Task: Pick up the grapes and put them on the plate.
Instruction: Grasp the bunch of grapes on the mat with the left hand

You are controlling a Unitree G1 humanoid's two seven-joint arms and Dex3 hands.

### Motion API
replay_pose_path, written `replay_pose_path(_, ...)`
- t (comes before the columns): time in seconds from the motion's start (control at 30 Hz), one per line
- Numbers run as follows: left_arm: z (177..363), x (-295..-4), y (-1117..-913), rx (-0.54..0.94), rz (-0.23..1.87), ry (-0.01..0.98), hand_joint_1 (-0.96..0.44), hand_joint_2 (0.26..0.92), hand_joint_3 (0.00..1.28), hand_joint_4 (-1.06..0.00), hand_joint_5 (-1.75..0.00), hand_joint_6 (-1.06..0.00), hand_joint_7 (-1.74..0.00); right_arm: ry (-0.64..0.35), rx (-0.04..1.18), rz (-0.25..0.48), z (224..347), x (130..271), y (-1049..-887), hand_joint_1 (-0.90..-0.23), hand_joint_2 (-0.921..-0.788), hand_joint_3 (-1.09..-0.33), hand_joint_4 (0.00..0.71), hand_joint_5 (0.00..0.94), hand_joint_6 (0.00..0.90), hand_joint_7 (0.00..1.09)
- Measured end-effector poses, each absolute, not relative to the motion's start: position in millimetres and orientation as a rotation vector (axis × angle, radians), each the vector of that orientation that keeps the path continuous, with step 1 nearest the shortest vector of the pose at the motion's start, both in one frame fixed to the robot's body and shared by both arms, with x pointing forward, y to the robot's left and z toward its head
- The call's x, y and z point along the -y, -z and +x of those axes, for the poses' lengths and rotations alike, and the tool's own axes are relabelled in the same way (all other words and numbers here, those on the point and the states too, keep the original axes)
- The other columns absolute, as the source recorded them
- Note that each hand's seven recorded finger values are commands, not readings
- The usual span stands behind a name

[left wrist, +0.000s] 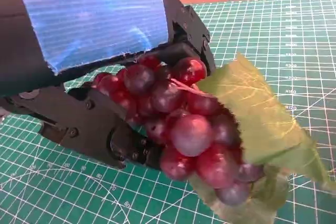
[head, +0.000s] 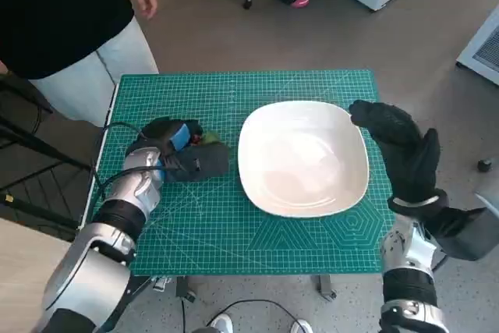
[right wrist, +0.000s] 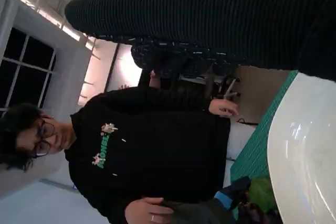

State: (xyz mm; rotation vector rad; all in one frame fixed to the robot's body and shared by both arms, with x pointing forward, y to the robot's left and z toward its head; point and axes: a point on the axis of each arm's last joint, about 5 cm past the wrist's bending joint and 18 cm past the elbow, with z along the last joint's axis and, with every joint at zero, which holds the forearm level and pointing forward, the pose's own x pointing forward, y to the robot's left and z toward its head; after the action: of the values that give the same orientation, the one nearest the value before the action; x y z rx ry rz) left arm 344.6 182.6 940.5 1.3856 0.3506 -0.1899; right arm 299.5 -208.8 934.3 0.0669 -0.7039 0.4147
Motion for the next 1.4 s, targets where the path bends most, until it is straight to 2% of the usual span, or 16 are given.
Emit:
replay_pose_path(0.97, 344.7, -183.5, -941.0, -0.370, 1.370, 0.206, 0.00, 0.920, 0.13, -0.57, -1.37, -0.61, -1.10, -0.420, 0.710, 0.061, 301.2, 207.9, -937.0, -0.382, -0.921, -0.529, 0.538, 0.001, 0.499, 0.00)
replay_pose_path(1.4, 345.2, -184.6, -942.9, -0.376, 1.376, 0.208, 0.00, 0.921, 0.17, -0.46, -1.29, -0.62, -1.27, -0.420, 0.713, 0.061, 301.5, 207.6, -937.6, -0.380, -0.921, -0.528, 0.539, 0.001, 0.500, 0.00)
